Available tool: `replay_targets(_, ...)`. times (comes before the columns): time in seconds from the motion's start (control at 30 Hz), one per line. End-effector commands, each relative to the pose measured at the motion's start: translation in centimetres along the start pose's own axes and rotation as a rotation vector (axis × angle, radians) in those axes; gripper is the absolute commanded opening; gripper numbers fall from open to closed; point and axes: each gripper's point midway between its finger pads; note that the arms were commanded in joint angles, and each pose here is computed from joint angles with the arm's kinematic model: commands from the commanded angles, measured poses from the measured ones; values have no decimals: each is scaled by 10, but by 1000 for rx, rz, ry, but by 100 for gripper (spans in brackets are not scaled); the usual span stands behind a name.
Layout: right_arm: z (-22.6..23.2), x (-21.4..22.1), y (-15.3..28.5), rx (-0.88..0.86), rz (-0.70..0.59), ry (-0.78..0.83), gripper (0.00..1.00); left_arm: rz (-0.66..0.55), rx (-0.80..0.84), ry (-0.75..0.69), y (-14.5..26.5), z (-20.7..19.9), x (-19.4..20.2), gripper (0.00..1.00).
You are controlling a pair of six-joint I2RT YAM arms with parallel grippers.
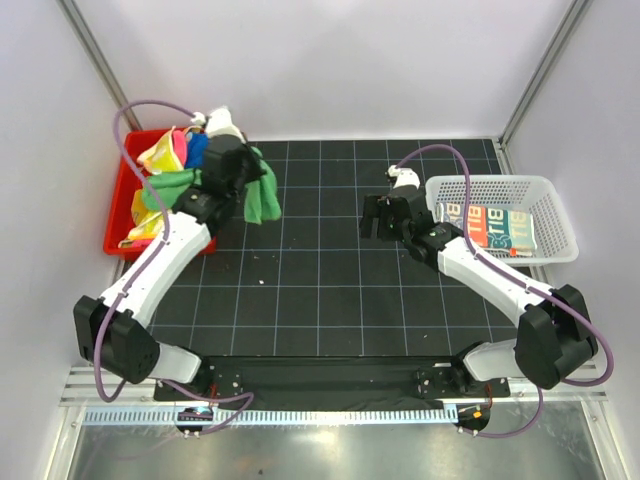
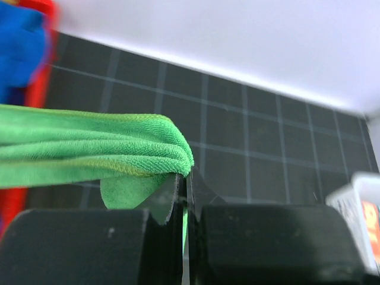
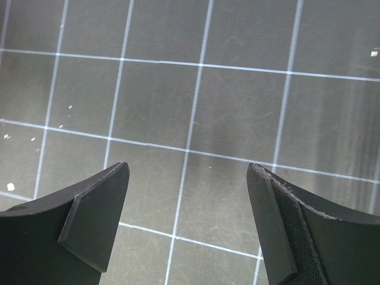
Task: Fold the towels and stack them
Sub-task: Move the towel to the center of the board
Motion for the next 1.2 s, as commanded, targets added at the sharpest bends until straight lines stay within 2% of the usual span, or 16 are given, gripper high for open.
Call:
replay_targets(0.0, -6, -24, 12, 43, -92, -4, 87, 34, 88, -4, 18, -41, 25, 0)
replay_targets(0.1, -14, -26, 14, 86, -99, -3, 87, 122, 170, -28, 33, -77, 73, 0)
replay_targets(0.23, -30, -28, 14, 147, -105, -17, 88, 226, 316, -99, 77, -134, 136, 0)
replay_targets(0.3, -38, -30, 13, 159, -104, -38, 88, 262, 343, -104, 95, -144, 158, 0)
replay_targets(0.4, -41, -27, 10, 157, -92, -45, 88, 341, 450, -117, 144, -172, 200, 0)
replay_targets(0.6, -31, -21, 0, 113, -60, -50, 88, 456, 587, -140, 220, -197, 262, 0)
replay_targets(0.7, -23, -9, -12, 74, 3, -42, 87, 511, 531, -126, 223, -179, 284, 5)
replay_targets(0.83, -3, 6, -27, -11, 70, -33, 84, 455, 350, -118, 204, -134, 279, 36)
replay_targets(0.93, 21, 9, -43, -63, 100, -1, 83, 415, 216, -118, 182, -103, 260, 48)
replay_targets(1.0, 37, 24, -59, -85, 146, 35, 82, 399, 142, -72, 163, -84, 245, 51)
replay_targets(1.03, 51, 15, -63, -111, 133, 54, 81, 402, 104, -65, 157, -74, 242, 53)
replay_targets(1.17, 84, 25, -96, -143, 161, 123, 77, 393, -63, 25, 128, -29, 223, 54)
Point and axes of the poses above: each gripper's point midway between its finger pads, its own y axis back along the fingers, its own z axis along the line the jaws close on, x = y × z, and after that the axes turned 6 degrees about -y, right-handed
